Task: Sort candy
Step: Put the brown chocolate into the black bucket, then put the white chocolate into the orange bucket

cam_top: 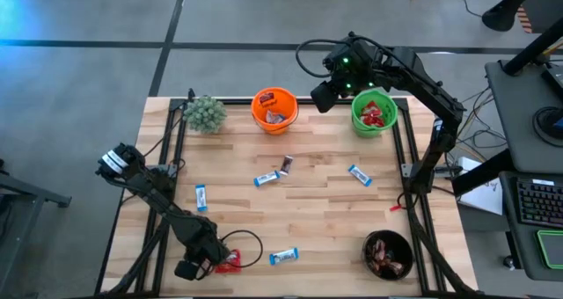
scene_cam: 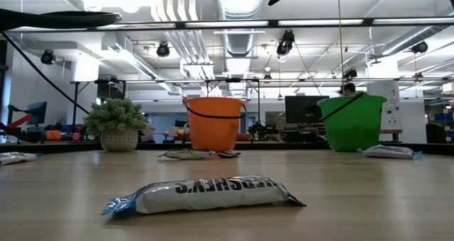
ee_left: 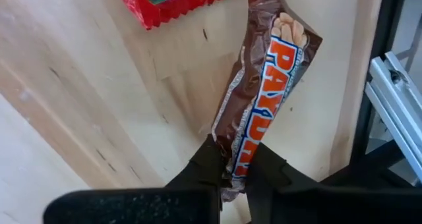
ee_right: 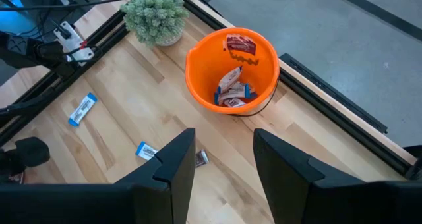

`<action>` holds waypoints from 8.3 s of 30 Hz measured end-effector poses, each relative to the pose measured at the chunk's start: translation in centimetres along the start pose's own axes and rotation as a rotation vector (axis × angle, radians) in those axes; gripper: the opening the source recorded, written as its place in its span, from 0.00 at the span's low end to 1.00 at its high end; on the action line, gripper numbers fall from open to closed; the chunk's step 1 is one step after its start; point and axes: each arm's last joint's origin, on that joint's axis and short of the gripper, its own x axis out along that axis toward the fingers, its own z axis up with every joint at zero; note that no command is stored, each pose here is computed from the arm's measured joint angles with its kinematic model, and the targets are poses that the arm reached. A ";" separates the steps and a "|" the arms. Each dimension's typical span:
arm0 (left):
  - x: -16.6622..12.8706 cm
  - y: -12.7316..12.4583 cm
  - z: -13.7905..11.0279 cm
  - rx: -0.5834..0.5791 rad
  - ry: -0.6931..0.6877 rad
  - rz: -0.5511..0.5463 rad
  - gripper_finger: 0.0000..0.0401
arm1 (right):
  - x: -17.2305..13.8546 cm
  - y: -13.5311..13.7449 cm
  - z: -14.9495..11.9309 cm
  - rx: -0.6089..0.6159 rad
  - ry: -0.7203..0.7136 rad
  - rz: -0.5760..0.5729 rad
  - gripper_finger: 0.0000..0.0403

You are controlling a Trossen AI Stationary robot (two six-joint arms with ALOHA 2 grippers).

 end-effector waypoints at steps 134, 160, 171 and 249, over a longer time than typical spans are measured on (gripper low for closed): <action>-34.5 11.1 -4.3 -0.206 -1.083 0.924 0.39 | 7.6 8.6 -1.8 -0.271 -0.173 0.420 0.10; -33.8 10.7 -5.6 -0.192 -0.974 0.921 0.40 | -1.6 7.8 -8.2 -0.129 0.212 0.356 0.09; -33.3 10.8 -5.9 -0.196 -0.912 0.909 0.39 | -3.7 9.1 -13.1 -0.071 0.506 0.227 0.09; -31.3 11.7 -5.9 -0.534 -0.811 0.760 0.50 | -9.1 14.6 -31.8 0.063 0.602 -0.097 0.45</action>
